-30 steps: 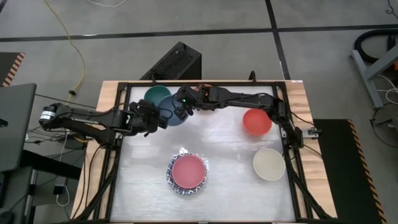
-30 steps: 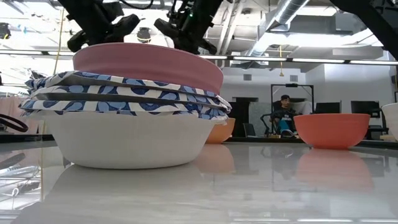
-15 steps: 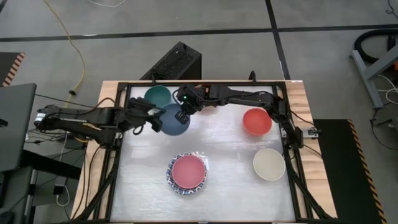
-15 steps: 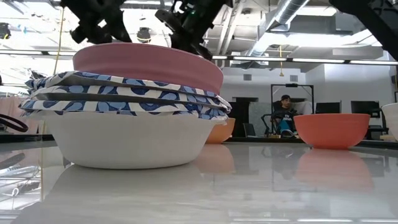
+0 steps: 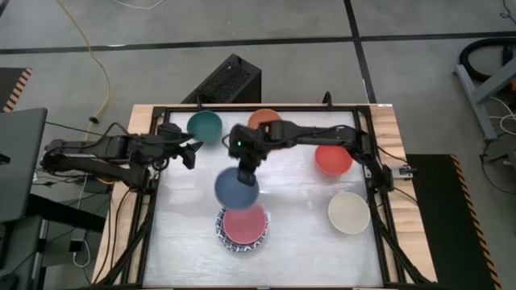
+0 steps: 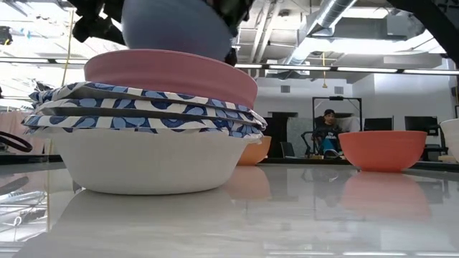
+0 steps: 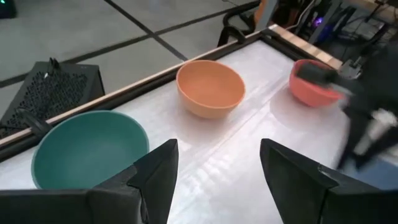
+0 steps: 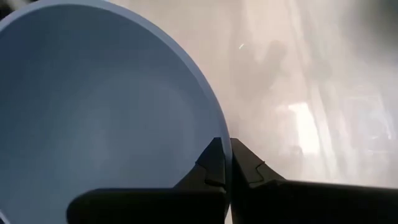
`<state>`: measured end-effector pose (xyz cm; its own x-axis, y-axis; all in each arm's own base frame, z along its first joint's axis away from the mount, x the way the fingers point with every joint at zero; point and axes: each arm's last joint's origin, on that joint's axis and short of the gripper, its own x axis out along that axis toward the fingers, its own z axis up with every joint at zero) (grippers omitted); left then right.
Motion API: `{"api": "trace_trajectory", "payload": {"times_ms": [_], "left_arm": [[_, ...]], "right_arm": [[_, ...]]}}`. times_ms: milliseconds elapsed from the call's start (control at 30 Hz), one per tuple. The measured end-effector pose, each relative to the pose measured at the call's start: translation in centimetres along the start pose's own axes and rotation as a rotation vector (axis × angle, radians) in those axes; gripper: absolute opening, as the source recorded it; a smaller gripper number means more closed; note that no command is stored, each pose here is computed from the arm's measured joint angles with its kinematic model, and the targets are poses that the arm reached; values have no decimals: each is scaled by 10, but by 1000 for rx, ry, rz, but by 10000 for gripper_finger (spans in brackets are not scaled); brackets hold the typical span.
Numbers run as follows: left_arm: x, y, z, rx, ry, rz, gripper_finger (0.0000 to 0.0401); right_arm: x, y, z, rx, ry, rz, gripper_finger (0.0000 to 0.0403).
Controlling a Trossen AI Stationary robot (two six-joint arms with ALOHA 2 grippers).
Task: Nest bowls inside each other
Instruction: Stack the blue bowl into the pink bowl
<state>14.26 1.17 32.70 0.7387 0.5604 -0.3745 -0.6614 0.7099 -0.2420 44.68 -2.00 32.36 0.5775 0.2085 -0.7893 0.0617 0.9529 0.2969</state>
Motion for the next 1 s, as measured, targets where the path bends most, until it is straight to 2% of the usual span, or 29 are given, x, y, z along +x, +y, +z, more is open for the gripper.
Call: {"api": "trace_trajectory", "payload": {"times_ms": [300,533,700,1000], "left_arm": [[-4,5,-2,19,16,27,217],[-4,6,-4,21,40,27,217],[-11,9,-3,1,46,-40,217],[-37,29,5,-74,-73,-26,217]], "right_arm": [[9,41,-15,-156,75,37,9],[15,44,-20,-183,96,-4,9],[23,42,-25,-181,122,-15,9],[31,48,-24,-197,69,4,9]]}}
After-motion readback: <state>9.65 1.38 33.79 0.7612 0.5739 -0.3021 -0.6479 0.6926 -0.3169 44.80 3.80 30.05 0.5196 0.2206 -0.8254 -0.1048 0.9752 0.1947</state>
